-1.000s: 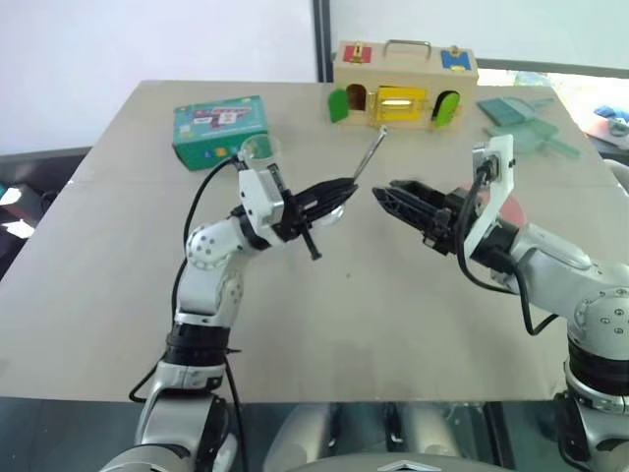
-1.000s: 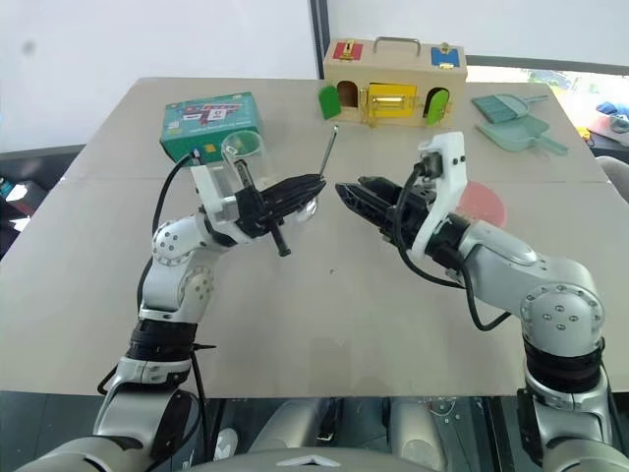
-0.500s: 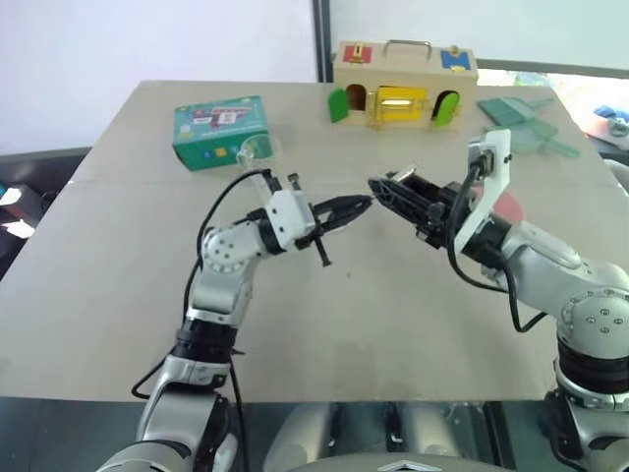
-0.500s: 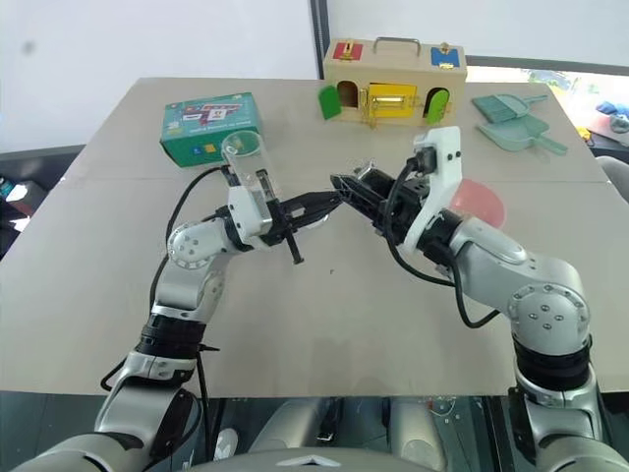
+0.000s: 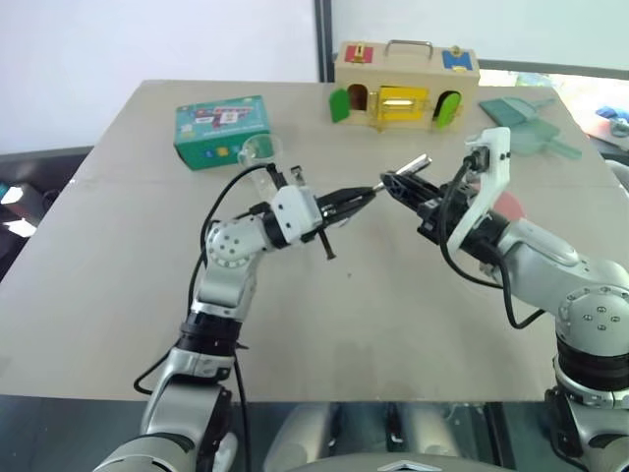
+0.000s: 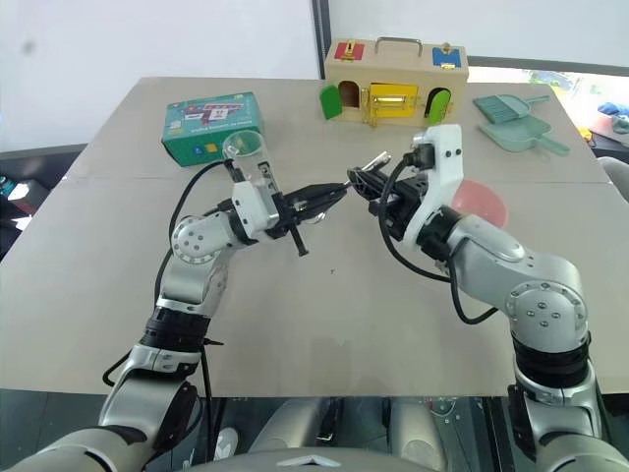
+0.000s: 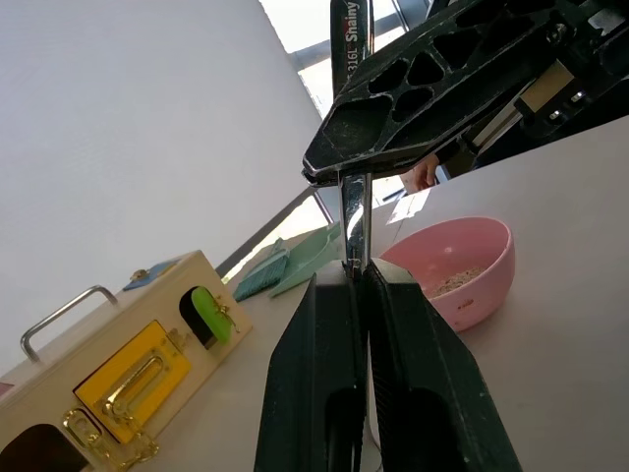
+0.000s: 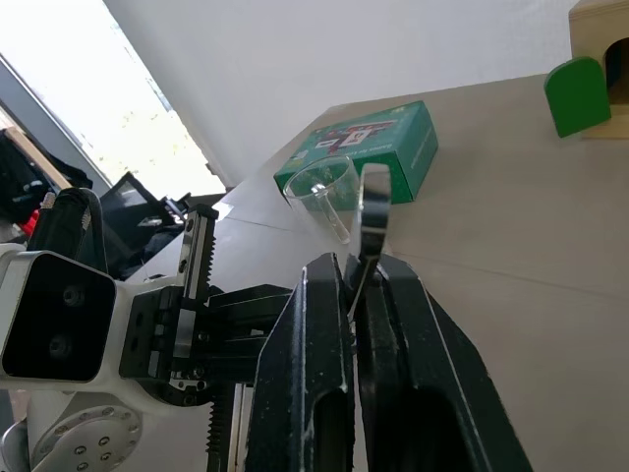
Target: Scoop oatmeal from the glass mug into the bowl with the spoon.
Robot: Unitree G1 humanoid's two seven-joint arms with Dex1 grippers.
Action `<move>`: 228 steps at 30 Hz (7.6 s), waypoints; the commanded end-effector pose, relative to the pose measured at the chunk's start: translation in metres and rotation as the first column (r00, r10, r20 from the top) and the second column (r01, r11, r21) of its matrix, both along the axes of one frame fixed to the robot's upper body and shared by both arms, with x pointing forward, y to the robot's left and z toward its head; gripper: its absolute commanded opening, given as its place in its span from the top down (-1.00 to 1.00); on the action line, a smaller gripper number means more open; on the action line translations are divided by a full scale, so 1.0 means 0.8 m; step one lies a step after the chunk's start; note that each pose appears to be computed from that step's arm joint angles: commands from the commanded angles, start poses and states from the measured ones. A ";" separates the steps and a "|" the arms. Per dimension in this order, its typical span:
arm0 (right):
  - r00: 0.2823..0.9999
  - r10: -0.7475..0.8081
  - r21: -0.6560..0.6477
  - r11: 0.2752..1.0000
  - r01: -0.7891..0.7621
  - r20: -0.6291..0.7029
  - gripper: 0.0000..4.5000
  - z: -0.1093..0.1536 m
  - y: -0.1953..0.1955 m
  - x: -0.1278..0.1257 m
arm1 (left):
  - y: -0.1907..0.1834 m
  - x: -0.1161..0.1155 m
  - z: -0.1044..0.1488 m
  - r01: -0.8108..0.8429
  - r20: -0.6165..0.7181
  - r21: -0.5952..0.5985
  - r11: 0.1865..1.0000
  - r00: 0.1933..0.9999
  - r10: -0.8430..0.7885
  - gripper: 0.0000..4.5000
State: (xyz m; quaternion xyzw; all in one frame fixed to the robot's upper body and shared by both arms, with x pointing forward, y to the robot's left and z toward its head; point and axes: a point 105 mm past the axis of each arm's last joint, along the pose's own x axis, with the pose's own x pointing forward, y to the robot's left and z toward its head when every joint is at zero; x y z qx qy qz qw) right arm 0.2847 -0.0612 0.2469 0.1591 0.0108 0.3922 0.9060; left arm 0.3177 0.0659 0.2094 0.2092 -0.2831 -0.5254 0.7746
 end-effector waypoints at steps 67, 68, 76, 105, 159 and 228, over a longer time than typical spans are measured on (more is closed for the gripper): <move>0.972 -0.226 0.065 0.973 0.222 0.068 1.00 0.011 -0.052 0.007 | 0.185 0.141 0.028 -0.576 -0.333 -0.140 0.805 0.793 0.510 0.99; 0.971 -0.221 0.080 0.973 0.215 0.085 1.00 0.022 -0.055 0.006 | 0.171 0.138 0.029 -0.544 -0.295 -0.133 0.828 0.820 0.491 0.99; 0.945 -0.241 0.195 0.960 0.200 0.220 1.00 0.115 -0.072 -0.009 | 0.093 0.133 0.033 -0.435 -0.218 -0.148 0.888 0.890 0.400 0.99; 0.951 -0.141 -0.381 0.892 0.242 0.274 1.00 0.036 -0.025 0.064 | -0.005 0.115 0.047 -0.332 0.027 -0.099 0.938 0.941 0.336 0.99; 0.960 0.238 -0.606 0.789 -0.104 0.145 1.00 -0.014 0.012 0.031 | 0.035 0.085 -0.049 -0.461 -0.495 -0.096 0.882 0.791 0.359 0.98; 0.864 -0.421 0.267 0.830 0.490 -0.277 1.00 0.056 -0.208 0.072 | -0.136 0.133 0.078 -0.307 -0.082 -0.128 0.943 0.951 0.298 0.98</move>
